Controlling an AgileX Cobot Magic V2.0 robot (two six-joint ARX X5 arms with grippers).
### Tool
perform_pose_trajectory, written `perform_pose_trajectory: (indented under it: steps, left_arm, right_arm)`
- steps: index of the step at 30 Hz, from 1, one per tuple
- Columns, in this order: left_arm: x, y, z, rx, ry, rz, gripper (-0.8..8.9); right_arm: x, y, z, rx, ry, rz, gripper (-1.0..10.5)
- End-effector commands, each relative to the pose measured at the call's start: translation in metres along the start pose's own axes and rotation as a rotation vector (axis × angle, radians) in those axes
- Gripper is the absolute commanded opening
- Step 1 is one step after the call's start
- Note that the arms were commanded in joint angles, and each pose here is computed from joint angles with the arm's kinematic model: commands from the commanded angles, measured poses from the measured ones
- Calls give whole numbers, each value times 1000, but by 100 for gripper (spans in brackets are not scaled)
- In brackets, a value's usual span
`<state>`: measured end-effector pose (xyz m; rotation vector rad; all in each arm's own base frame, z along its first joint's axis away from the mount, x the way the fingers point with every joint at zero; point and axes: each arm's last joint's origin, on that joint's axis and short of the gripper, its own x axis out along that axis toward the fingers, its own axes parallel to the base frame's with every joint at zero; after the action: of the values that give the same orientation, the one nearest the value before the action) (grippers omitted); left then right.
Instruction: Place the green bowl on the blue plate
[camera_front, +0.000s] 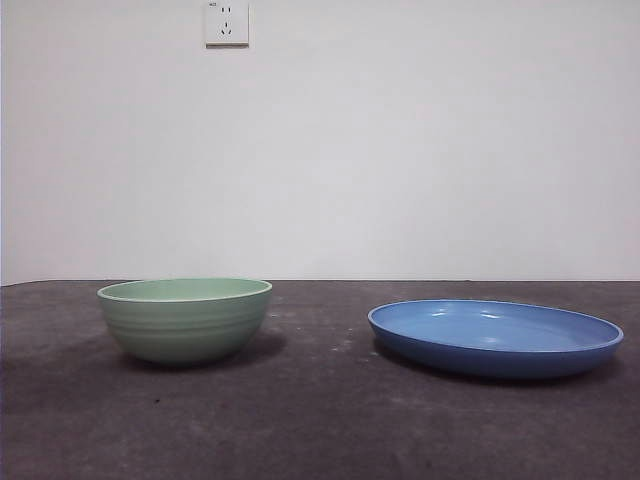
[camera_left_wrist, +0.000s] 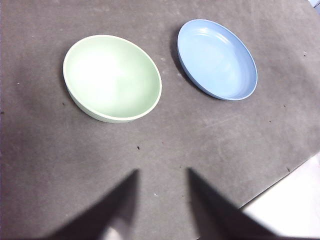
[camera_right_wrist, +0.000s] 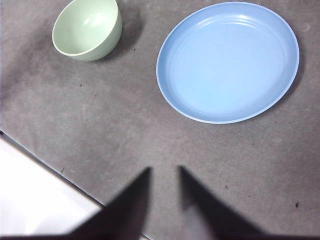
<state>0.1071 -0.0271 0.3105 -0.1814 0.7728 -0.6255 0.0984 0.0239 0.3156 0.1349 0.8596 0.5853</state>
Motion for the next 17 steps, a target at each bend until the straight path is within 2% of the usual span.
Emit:
perform_pose_trajectory:
  steps: [1, 10, 17]
  left_arm:
    - [-2, -2, 5, 32, -18, -6, 381]
    - [3, 1, 10, 0, -15, -7, 380]
    - [23, 8, 36, -46, -13, 7, 372]
  right_arm:
    - [-3, 2, 5, -13, -21, 4, 333]
    - [-3, 2, 5, -4, -24, 4, 347]
    - [-3, 2, 5, -4, -24, 4, 347]
